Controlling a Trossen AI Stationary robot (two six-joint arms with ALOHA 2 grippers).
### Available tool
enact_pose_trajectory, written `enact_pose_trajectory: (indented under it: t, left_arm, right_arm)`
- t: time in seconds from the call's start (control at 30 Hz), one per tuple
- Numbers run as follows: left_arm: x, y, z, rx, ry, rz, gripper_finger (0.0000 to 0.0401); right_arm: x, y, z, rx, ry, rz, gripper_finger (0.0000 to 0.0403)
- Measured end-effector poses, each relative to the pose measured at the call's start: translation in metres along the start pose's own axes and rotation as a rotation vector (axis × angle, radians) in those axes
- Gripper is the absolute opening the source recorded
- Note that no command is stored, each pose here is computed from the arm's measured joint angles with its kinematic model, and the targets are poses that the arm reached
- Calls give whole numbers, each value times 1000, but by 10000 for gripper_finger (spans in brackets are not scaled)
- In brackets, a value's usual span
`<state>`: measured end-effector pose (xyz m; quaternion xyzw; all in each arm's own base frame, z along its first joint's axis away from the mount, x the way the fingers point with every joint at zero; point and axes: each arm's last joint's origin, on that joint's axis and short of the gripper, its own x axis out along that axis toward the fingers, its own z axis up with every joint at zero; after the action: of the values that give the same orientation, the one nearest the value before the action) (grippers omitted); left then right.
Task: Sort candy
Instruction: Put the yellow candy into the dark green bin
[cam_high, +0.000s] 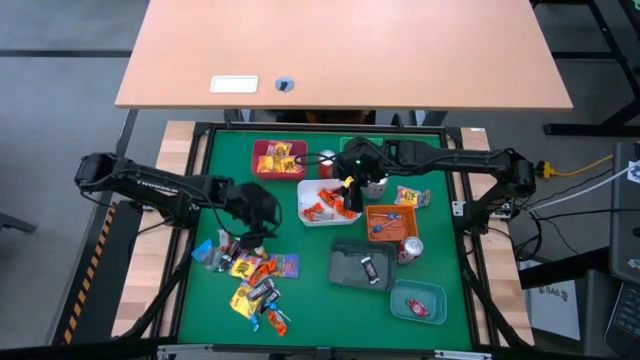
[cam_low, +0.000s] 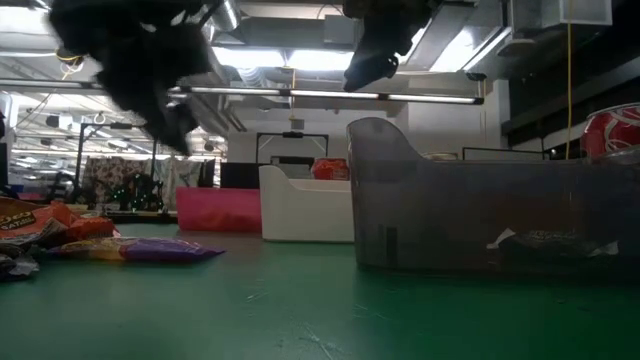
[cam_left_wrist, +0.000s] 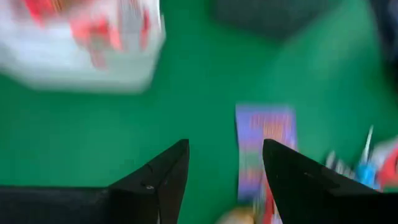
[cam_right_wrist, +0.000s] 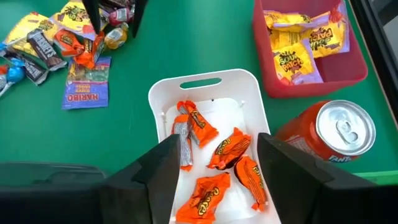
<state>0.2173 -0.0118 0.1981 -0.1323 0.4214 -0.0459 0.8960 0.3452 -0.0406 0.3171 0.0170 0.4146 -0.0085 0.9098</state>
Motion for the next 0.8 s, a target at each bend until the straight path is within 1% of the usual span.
enact_pose_trajectory:
  t: [0.1,0.2,0.3,0.43,0.7,0.8]
  left_arm:
    - [1,-5,-12,39,116,4,194]
    - [1,-13,-20,97,174,4,194]
    - [3,-20,-25,196,190,40,194]
    - [5,-27,-31,307,196,32,194]
    - [10,-34,-47,359,242,8,194]
    - [13,-32,-53,372,232,28,194]
  right_arm:
    - [0,0,0,1,0,6,214]
    - [0,0,0,1,-2,10,214]
    - [0,0,0,1,-2,10,214]
    - [0,0,0,1,-2,10,214]
    - [0,0,0,2,-2,11,214]
    - [0,0,0,1,-2,11,214]
